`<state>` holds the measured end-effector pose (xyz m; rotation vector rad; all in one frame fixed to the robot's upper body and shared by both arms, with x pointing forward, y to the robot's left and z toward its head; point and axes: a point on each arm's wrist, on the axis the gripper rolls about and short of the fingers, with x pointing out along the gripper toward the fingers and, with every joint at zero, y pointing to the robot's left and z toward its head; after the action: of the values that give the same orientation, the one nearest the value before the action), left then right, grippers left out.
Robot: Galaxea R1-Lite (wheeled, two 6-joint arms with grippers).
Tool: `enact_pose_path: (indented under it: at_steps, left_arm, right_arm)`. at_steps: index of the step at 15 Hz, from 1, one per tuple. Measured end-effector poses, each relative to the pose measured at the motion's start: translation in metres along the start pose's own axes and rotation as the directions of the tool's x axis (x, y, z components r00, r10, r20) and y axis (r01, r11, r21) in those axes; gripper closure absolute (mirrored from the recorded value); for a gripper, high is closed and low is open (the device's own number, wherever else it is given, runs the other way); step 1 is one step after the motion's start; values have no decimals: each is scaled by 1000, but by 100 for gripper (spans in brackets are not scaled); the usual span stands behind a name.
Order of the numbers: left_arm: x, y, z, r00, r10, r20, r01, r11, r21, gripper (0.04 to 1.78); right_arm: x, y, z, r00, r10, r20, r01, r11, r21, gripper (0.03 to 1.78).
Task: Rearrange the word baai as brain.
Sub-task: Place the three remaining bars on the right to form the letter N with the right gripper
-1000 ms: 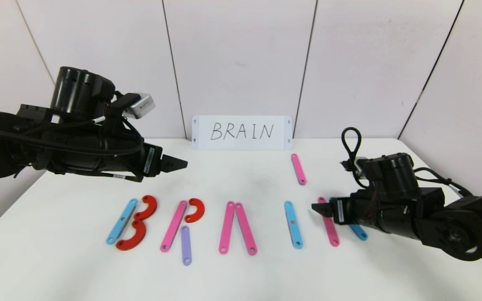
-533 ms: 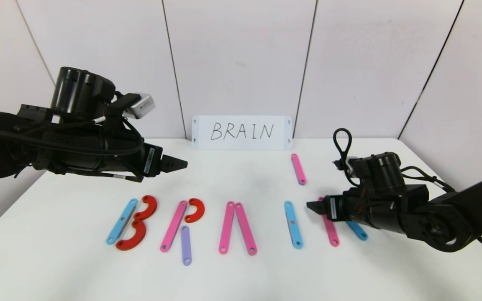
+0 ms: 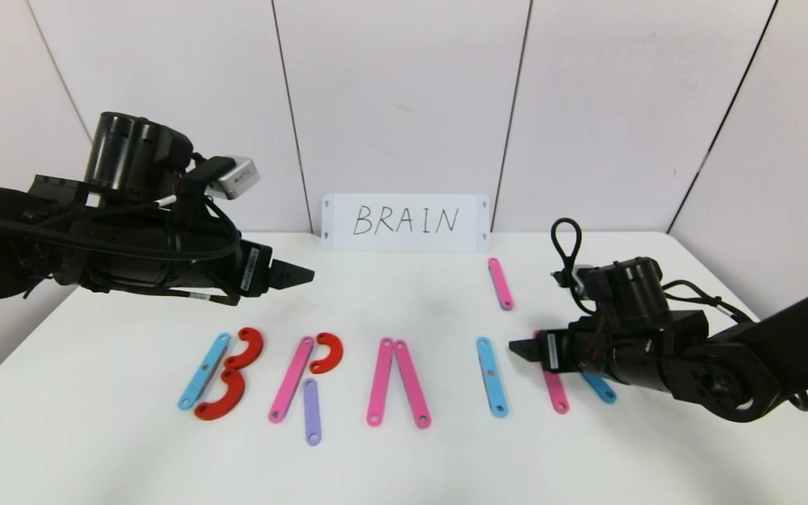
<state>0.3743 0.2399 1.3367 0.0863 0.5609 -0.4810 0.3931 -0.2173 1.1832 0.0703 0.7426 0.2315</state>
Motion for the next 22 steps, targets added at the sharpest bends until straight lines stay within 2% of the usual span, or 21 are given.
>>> enact_pose_path:
  at_steps: [12, 18, 22]
  left_arm:
    - [0, 0, 0, 1000, 0, 0, 0, 1000, 0, 8]
    - [0, 0, 0, 1000, 0, 1, 0, 1000, 0, 8]
    - [0, 0, 0, 1000, 0, 0, 0, 1000, 0, 8]
  right_arm:
    - [-3, 5, 4, 1000, 9, 14, -9, 1000, -8, 7]
    - [5, 12, 47, 998, 1, 67, 1, 1000, -27, 7]
    - [28, 16, 77, 995, 0, 104, 3, 999, -32, 7]
